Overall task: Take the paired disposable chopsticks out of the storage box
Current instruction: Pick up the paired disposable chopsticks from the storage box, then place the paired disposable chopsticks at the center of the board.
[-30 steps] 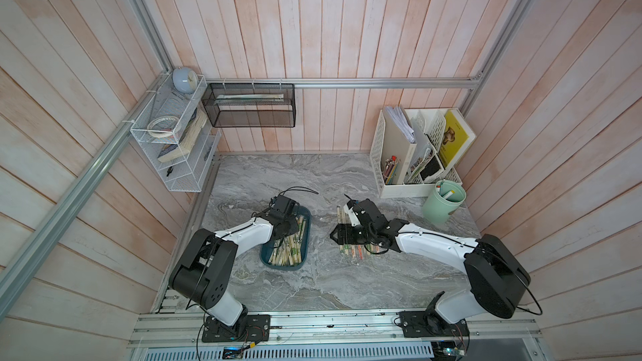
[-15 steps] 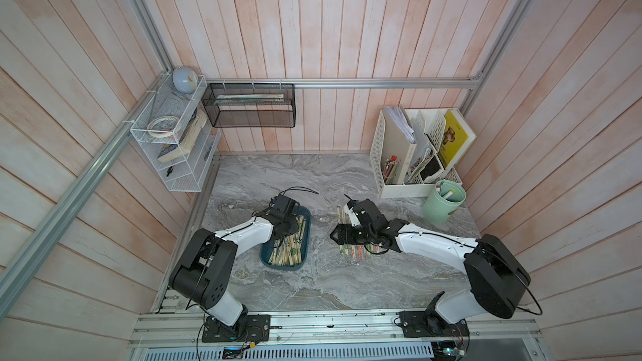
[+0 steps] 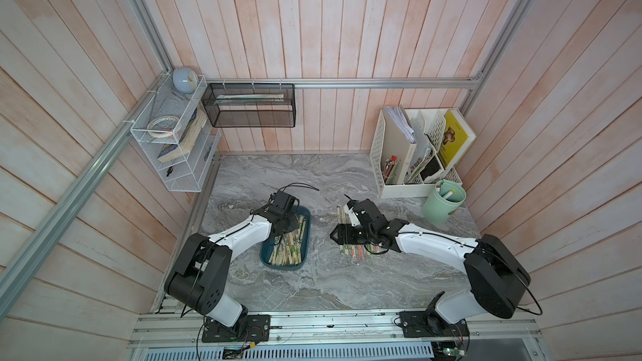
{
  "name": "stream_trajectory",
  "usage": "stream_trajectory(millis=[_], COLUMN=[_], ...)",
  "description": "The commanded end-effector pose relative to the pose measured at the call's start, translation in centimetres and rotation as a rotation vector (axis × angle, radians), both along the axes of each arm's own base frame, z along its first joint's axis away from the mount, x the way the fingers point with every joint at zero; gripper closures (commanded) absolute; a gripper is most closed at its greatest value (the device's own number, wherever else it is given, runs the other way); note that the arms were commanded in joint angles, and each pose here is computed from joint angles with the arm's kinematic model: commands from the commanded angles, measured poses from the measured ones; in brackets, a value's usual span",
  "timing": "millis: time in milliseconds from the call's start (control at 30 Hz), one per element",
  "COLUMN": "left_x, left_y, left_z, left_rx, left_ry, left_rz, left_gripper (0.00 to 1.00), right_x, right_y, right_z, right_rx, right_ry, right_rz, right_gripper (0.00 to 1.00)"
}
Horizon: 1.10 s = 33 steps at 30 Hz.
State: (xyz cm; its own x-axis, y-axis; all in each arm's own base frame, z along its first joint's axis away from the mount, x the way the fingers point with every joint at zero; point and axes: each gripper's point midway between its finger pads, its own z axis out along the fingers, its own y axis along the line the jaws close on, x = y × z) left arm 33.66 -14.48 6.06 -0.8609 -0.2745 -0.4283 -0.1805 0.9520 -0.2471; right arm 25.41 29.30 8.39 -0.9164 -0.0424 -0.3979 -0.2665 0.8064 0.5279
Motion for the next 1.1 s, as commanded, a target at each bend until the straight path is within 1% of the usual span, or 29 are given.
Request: stream_trajectory(millis=[0,233,400,633,833,1067], left_x=[1.0,1.8,2.3,3.2,3.5,3.7], left_y=[0.2,-0.2,-1.0,-3.3,-7.0,-11.8], left_z=[2.2,4.7,6.8,9.4,9.5,7.2], left_rx=[0.014,0.006,-0.028,-0.064,-0.076,-0.102], left_ry=[-0.051,-0.097,-0.132,-0.176,-0.175,-0.132], left_rz=[-0.009,-0.030,-0.054,-0.095,-0.142,-0.174], left_gripper=[0.89,0.89,0.88,0.89,0.89,0.89], right_x=[-0.1,0.0,0.2,0.5,0.6,-0.1], right_y=[-0.1,-0.1,0.1,-0.2,-1.8,-4.8], right_z=[-0.4,-0.1,0.3,0.4,0.2,-0.5], right_rx=[-0.014,-0.008,0.003,0.010,0.009,0.010], right_ry=[-0.008,-0.015,-0.024,-0.027,-0.027,-0.018], right_rz=[0.004,0.004,0.004,-0.003,-0.038,-0.095], right_gripper=[0.22,0.22,0.22,0.22,0.22,0.22])
